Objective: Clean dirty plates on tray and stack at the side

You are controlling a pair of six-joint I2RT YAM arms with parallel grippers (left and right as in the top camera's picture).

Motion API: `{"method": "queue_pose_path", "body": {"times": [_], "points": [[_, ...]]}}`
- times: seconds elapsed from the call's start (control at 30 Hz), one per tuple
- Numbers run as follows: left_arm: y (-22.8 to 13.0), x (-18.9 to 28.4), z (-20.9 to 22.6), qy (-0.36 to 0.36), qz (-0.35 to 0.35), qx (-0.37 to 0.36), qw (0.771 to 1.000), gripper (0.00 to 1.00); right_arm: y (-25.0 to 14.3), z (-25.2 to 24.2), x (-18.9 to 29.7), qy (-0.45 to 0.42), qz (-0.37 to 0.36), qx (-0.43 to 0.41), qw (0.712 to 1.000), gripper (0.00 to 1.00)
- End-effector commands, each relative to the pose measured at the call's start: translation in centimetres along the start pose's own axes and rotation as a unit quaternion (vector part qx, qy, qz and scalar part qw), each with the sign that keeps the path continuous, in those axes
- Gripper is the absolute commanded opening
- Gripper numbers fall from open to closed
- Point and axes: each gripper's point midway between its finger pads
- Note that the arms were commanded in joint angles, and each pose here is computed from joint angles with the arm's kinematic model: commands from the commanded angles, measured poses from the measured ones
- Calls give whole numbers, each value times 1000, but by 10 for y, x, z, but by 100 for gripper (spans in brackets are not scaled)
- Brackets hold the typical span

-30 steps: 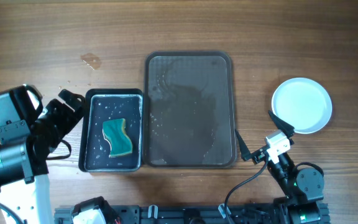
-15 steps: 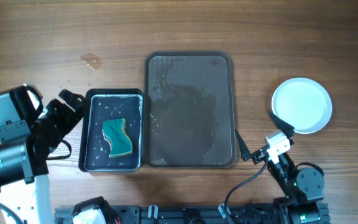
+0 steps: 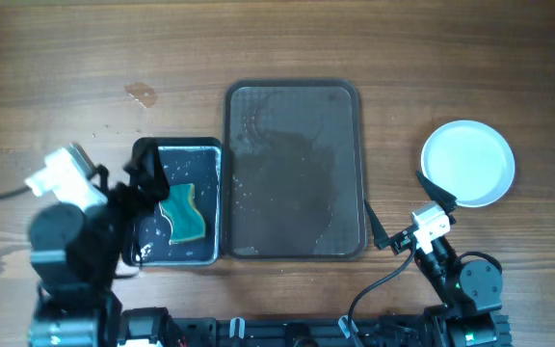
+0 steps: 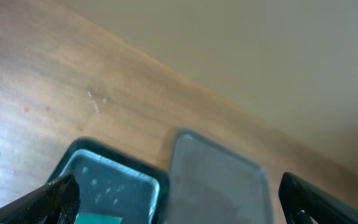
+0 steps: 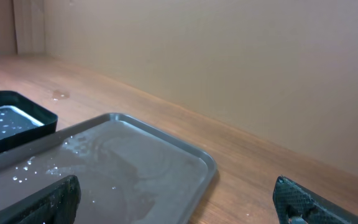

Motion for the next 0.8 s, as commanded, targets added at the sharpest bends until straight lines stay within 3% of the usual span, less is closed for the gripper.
{"method": "queue_pose_path", "body": {"times": [0.0, 0.23, 0.4, 0.77], "points": [[-23, -3, 9, -4, 14, -14, 1000, 100, 3, -1, 1, -2, -7, 2, 1000, 100], [-18, 0, 8, -18, -24, -32, 999, 100, 3, -1, 1, -2, -7, 2, 1000, 100], [-39, -6, 15, -56, -73, -37, 995, 100, 3, -1, 1, -2, -7, 2, 1000, 100], [-77, -15, 34, -81, -108, -40, 990, 100, 3, -1, 1, -2, -7, 2, 1000, 100]]}}
Point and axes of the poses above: each gripper's point midway between its finger pads, its own x axis back along the fingers, its own z axis along the line the jaws close on, y = z × x, and after that the axes turned 1 degree about -x, right-handed
